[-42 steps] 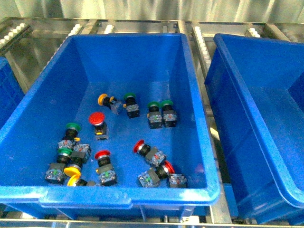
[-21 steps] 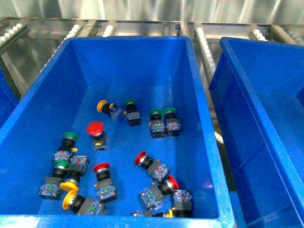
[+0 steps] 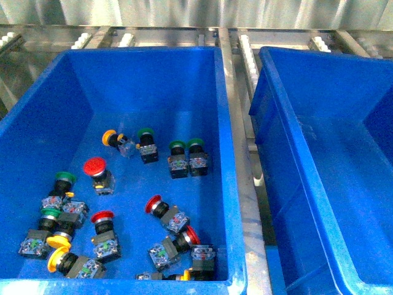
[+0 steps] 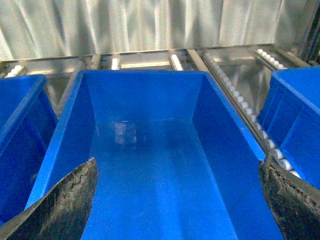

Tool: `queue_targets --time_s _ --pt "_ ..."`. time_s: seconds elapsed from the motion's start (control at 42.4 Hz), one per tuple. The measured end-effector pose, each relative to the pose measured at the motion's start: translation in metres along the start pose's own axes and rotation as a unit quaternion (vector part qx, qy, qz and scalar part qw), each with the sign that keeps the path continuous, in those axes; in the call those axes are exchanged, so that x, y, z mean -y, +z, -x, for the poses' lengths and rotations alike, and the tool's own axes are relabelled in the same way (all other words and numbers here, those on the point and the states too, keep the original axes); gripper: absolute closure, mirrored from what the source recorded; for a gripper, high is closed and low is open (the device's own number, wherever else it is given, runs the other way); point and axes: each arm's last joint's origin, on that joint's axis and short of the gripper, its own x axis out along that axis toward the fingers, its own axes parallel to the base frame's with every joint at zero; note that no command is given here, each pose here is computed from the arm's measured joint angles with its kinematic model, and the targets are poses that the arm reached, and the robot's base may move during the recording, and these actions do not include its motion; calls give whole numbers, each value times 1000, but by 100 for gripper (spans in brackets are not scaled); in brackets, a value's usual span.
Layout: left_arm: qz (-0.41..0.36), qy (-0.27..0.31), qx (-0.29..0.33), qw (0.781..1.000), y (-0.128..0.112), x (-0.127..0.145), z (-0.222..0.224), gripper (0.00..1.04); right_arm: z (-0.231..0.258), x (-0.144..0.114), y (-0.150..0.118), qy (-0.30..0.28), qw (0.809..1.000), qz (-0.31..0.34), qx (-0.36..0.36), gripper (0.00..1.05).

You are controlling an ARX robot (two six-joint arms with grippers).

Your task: Pick red and yellow buttons and place in box

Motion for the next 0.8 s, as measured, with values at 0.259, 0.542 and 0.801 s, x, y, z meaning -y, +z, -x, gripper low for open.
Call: queue_targets --time_s 0.259,0.542,0.801 --pt "0 0 0 1000 0 0 0 8 0 0 0 0 1000 0 0 7" --pt "0 0 0 1000 0 0 0 8 0 0 0 0 1000 0 0 7" --pt "0 0 0 1000 0 0 0 8 0 0 0 0 1000 0 0 7"
